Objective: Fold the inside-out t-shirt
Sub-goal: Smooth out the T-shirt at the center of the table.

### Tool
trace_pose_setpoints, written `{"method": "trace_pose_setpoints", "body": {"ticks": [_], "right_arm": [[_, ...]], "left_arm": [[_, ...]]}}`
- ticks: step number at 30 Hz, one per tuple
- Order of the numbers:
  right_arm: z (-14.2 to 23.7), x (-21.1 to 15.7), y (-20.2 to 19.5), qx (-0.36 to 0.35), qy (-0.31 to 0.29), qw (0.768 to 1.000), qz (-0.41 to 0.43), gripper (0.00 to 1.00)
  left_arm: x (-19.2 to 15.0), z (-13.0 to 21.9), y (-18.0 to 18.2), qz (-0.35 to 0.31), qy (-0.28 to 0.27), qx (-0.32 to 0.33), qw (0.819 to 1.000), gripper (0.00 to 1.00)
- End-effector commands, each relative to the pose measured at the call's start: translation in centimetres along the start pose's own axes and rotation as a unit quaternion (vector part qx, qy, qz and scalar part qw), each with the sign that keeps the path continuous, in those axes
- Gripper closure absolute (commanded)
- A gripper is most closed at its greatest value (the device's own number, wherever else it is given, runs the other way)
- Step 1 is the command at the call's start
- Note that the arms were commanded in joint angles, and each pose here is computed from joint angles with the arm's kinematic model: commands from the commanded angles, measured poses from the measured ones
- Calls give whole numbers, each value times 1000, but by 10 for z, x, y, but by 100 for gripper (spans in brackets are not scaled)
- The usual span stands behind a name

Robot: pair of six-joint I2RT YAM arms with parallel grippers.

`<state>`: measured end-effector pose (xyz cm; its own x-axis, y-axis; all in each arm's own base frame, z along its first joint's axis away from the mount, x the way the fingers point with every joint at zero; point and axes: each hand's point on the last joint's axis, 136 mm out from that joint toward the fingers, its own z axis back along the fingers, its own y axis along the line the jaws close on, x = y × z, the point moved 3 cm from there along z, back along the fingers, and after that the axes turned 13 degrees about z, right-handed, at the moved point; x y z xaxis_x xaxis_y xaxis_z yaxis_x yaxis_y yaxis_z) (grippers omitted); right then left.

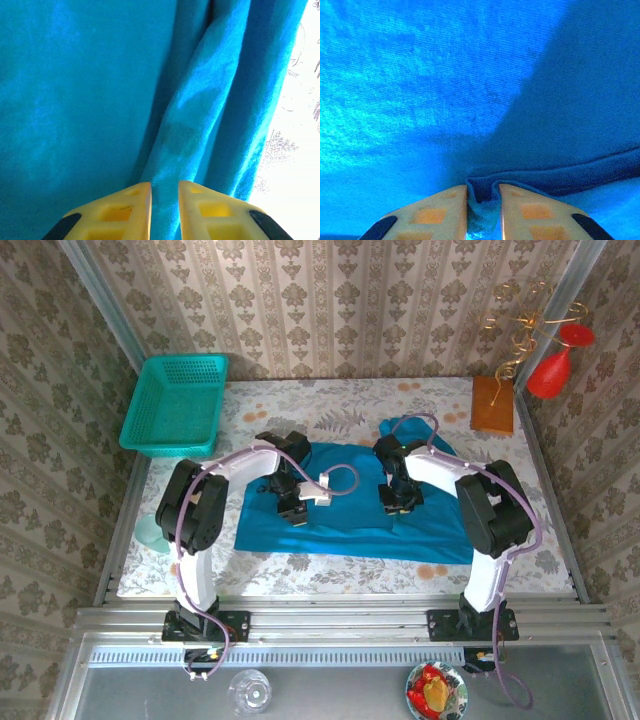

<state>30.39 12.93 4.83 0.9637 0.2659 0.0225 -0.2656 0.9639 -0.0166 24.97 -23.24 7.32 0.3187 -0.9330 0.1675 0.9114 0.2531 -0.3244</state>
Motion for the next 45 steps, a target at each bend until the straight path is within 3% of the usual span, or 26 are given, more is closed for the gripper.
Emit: {"method": "trace_pose_setpoints", "body": {"ticks": [1,6,13,16,18,31,41,45], "right_arm": [[7,0,-3,-5,-13,1000,-17,84],[27,-3,-11,-1,-40,999,-34,97],[40,-9,-15,9,-56,997,-48,100],[39,-11,-17,8,-55,997,-54,100],[40,-10,-19,5,-57,997,-57,100],[34,-14,-29,-7,-51,996,-76,100],[34,-4,-33,9,-86,991,-104,100],[32,7,-22,66,-103,986,-110,75]], "left_arm": [[-9,-7,-5,-5,20,-20,1000,79],[-10,-13,-3,-2,25,-26,999,79],[-11,-18,2,5,37,-29,999,80],[-12,-19,2,6,39,-28,999,88],[-11,-17,3,7,39,-25,999,100],[-15,6,7,27,19,7,999,100],[-15,28,11,50,-10,38,998,98],[-11,41,16,98,-37,78,991,90]]}}
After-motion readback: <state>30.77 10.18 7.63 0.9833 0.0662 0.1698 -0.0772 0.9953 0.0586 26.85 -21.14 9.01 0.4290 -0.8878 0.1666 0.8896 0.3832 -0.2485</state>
